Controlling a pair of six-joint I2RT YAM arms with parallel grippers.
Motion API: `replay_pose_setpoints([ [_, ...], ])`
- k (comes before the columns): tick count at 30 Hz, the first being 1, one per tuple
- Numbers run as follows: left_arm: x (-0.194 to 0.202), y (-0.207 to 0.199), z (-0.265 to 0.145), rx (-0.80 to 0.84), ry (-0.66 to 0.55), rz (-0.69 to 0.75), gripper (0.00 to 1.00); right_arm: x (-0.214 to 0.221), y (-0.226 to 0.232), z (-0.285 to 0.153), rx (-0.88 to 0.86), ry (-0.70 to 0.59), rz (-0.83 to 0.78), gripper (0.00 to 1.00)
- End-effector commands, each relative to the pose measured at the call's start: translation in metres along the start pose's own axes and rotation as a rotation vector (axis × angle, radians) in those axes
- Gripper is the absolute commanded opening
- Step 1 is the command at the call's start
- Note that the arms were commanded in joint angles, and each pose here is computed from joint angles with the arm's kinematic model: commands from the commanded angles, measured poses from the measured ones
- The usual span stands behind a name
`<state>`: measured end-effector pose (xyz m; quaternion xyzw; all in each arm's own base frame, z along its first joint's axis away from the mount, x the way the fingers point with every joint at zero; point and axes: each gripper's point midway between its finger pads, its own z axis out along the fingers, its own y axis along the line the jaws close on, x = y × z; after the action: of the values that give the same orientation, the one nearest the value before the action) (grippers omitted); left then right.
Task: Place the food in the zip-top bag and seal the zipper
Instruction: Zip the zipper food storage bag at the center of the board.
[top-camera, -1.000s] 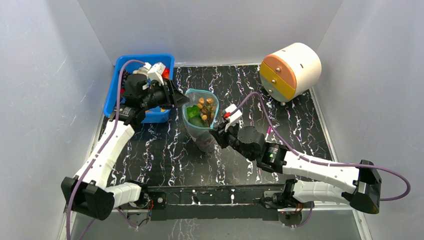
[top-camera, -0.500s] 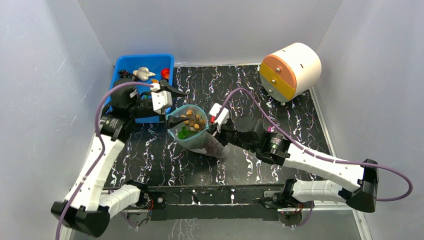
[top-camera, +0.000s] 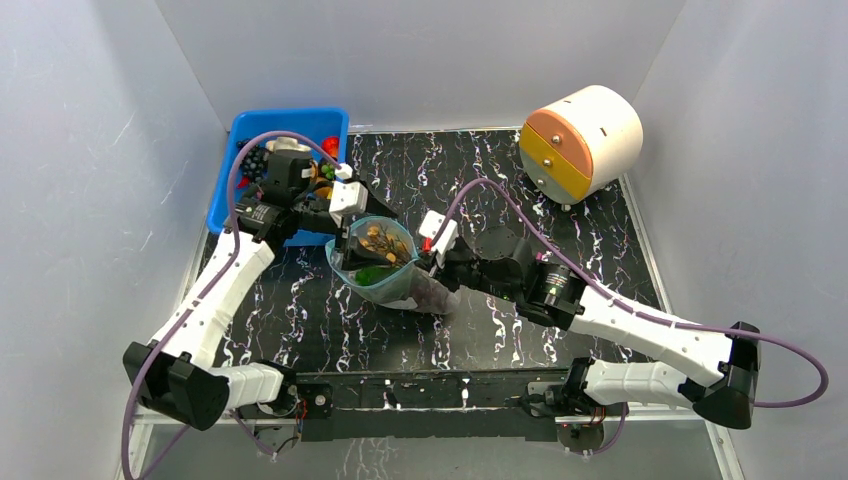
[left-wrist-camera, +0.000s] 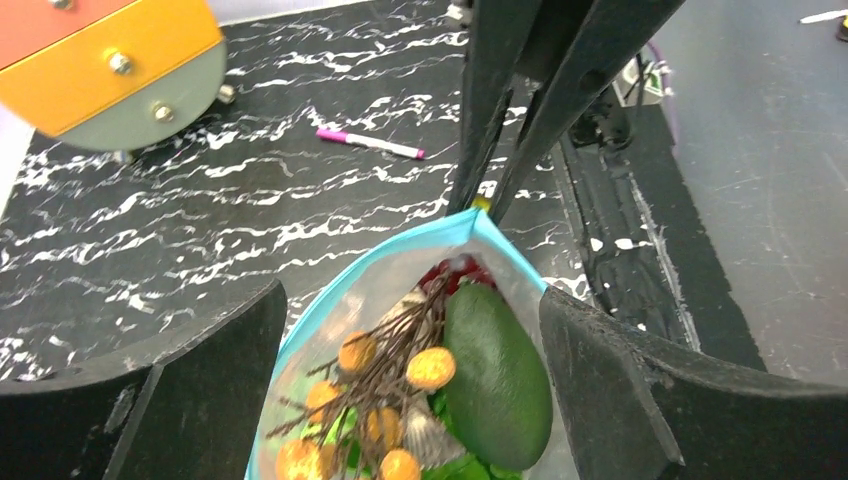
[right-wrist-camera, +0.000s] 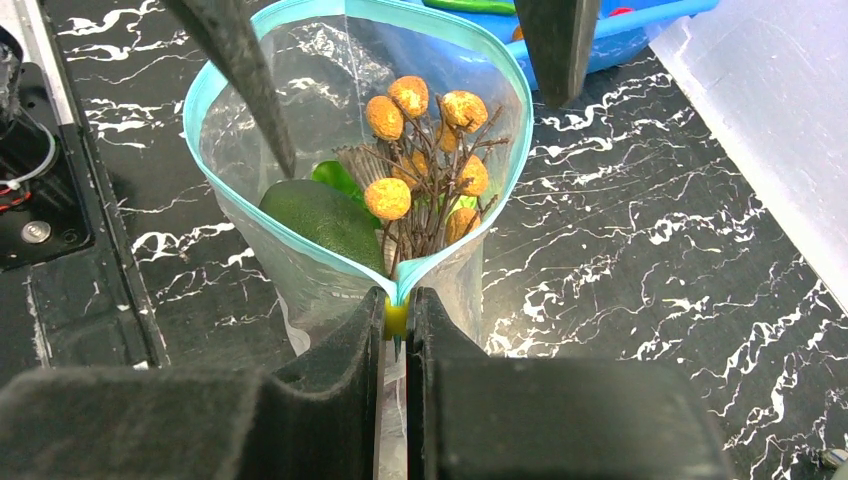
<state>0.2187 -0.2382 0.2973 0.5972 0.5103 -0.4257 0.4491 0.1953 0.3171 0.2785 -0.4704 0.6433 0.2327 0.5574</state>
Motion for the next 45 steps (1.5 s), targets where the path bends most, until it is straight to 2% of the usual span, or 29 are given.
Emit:
replay_pose_setpoints([
  [1,-0.014,-0.018,0.015,0.084,-0.054,0.033,0.97,-0.060,-0.008,-0.006,0.002,-0.190,-0.015,0.00],
  [9,0.008,-0.028,0.042,0.157,0.041,0.015,0.97,-0.063,-0.011,-0.003,0.008,-0.157,-0.023,0.00],
  [13,0.023,-0.028,0.039,0.149,0.107,0.040,0.88,-0.069,-0.012,-0.006,0.006,-0.167,-0.027,0.00],
  [18,0.030,-0.028,0.036,0.134,0.143,0.054,0.72,-0.081,-0.012,-0.014,-0.007,-0.192,-0.018,0.00],
  [20,0.031,-0.027,0.035,0.122,0.156,0.058,0.62,-0.078,-0.009,-0.015,-0.019,-0.181,-0.020,0.00],
  [23,0.029,-0.019,0.033,0.075,0.165,0.076,0.40,-0.067,-0.007,-0.014,-0.026,-0.154,-0.033,0.00],
  [25,0.025,-0.013,0.032,0.039,0.159,0.100,0.33,-0.062,-0.003,-0.013,-0.047,-0.137,-0.040,0.00],
  [26,0.022,-0.011,0.032,0.026,0.155,0.109,0.35,-0.060,0.000,-0.012,-0.064,-0.130,-0.044,0.00],
  [27,0.020,-0.010,0.031,0.012,0.151,0.115,0.46,-0.059,0.004,-0.011,-0.085,-0.125,-0.047,0.00],
  [28,0.017,-0.009,0.030,0.001,0.145,0.122,0.70,-0.058,0.006,-0.010,-0.098,-0.123,-0.047,0.00],
  [29,0.012,-0.009,0.030,-0.007,0.135,0.130,0.81,-0.057,0.008,-0.008,-0.107,-0.122,-0.047,0.00],
  [34,-0.008,-0.015,0.026,-0.006,0.071,0.189,0.84,-0.063,0.018,-0.004,-0.170,-0.121,-0.041,0.00],
  [38,-0.019,-0.017,0.021,-0.013,0.074,0.207,0.92,-0.071,0.023,-0.007,-0.206,-0.145,-0.046,0.00],
  [45,-0.018,-0.024,0.023,0.050,0.077,0.176,0.91,-0.073,0.021,-0.006,-0.203,-0.140,-0.061,0.00],
])
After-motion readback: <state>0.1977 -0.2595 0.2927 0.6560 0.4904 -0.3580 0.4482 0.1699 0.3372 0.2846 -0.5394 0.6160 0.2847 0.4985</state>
